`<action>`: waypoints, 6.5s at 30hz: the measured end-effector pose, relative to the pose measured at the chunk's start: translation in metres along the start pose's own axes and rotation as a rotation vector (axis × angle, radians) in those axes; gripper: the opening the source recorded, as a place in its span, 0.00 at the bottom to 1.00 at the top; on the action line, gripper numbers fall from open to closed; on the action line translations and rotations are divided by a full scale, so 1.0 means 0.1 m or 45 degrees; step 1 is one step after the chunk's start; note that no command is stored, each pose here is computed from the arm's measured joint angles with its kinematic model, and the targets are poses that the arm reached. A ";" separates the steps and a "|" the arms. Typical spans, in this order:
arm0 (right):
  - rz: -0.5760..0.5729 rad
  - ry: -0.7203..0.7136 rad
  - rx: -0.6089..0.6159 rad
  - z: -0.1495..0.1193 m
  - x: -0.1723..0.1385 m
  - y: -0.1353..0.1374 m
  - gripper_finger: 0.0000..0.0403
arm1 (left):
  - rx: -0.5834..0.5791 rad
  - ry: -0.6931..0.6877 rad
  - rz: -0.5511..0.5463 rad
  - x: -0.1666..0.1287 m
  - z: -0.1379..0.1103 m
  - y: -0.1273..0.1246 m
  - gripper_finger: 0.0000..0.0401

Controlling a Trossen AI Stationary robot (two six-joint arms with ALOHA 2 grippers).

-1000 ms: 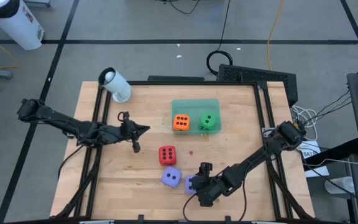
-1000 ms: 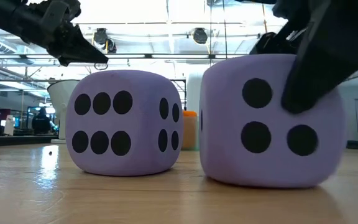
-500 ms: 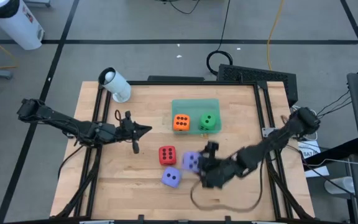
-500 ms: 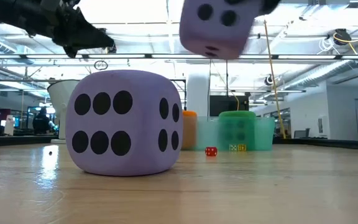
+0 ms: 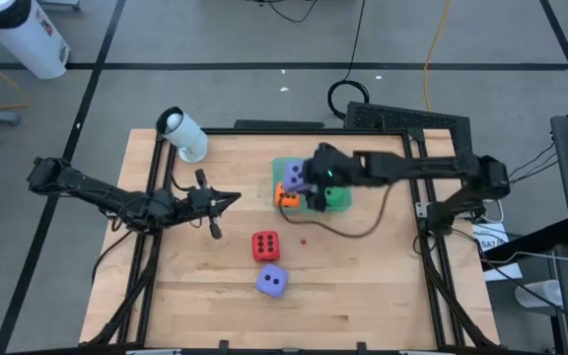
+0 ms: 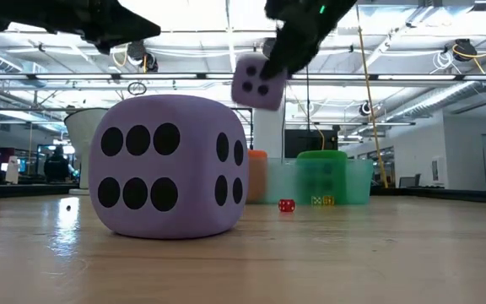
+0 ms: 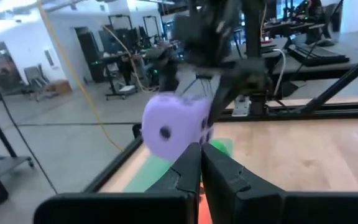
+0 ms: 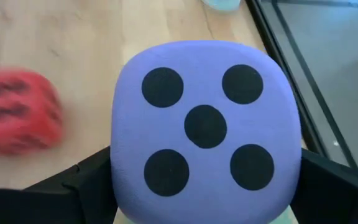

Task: Pick & Place Dice
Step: Put the big purple die into the green bin, then put the big red die into the green bin

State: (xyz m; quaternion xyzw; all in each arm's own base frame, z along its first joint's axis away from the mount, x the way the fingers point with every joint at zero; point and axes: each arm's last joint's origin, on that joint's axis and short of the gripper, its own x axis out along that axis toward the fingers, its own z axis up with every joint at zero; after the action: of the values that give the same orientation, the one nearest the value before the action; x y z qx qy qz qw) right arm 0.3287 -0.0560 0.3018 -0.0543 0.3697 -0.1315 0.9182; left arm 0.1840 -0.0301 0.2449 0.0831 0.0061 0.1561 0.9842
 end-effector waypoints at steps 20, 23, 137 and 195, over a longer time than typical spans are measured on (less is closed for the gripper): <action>0.124 0.087 -0.250 -0.36 1.08 -0.58 0.88 | -0.018 0.194 0.068 0.07 -0.17 0.16 0.06; 0.154 0.107 -0.256 -0.42 1.16 -0.57 0.88 | -0.020 0.195 0.083 0.07 -0.18 0.19 0.06; 0.150 0.263 0.268 -0.81 1.16 -0.78 0.00 | -0.252 0.897 0.034 1.41 -1.19 0.86 0.03; 0.372 -0.425 0.279 -0.52 0.42 0.72 0.32 | -0.301 0.392 0.050 0.13 -0.51 0.88 0.06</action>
State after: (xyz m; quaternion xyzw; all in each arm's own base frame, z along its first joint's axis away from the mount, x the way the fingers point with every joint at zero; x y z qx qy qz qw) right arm 0.3357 0.0011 0.2223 0.0784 0.2005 -0.0259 0.9762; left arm 0.1674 0.0645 0.2092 -0.0579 0.1365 0.1856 0.9714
